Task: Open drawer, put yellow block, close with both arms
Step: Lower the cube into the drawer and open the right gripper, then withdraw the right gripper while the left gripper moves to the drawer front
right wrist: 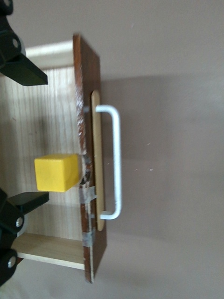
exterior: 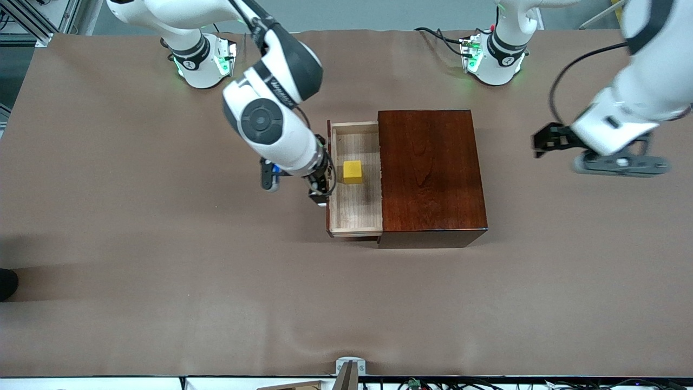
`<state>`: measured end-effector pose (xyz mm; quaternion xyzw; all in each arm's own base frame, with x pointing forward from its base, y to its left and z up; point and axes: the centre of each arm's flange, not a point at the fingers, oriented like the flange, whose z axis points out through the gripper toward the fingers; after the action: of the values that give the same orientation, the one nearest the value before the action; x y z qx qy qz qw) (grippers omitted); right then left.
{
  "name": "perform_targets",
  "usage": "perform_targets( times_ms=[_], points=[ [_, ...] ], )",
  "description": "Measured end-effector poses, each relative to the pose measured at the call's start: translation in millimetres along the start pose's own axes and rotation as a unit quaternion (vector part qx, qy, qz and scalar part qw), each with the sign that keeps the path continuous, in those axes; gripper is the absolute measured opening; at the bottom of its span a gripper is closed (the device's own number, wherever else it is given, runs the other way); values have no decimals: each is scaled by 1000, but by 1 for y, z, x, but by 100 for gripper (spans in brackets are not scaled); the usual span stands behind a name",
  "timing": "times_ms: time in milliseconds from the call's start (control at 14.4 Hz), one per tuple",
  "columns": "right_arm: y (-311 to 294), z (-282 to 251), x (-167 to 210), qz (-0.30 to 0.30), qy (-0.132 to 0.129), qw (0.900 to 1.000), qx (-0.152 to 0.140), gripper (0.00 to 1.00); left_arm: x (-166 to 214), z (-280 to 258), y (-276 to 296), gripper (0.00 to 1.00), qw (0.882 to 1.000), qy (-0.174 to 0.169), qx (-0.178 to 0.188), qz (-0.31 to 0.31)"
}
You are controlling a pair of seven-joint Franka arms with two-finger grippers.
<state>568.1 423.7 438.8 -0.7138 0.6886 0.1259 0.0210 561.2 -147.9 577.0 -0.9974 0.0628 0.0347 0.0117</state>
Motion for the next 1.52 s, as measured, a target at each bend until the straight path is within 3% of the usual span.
perform_targets(
  times_ms=[346, 623, 1108, 1524],
  points=[
    [-22, -65, 50, -28, -9, 999, 14, 100, 13, 43, 130, 100, 1000, -19, 1, -21],
    [-30, -109, 94, -62, -11, 998, 21, 100, 26, 78, 236, 100, 993, 9, -25, -115],
    [-40, -166, 177, -163, -8, 986, 15, 100, 28, 142, 371, 100, 957, 44, -106, -268],
    [-38, -201, 250, -259, -10, 966, 15, 100, 20, 169, 434, 100, 905, 65, -190, -374]
  ],
)
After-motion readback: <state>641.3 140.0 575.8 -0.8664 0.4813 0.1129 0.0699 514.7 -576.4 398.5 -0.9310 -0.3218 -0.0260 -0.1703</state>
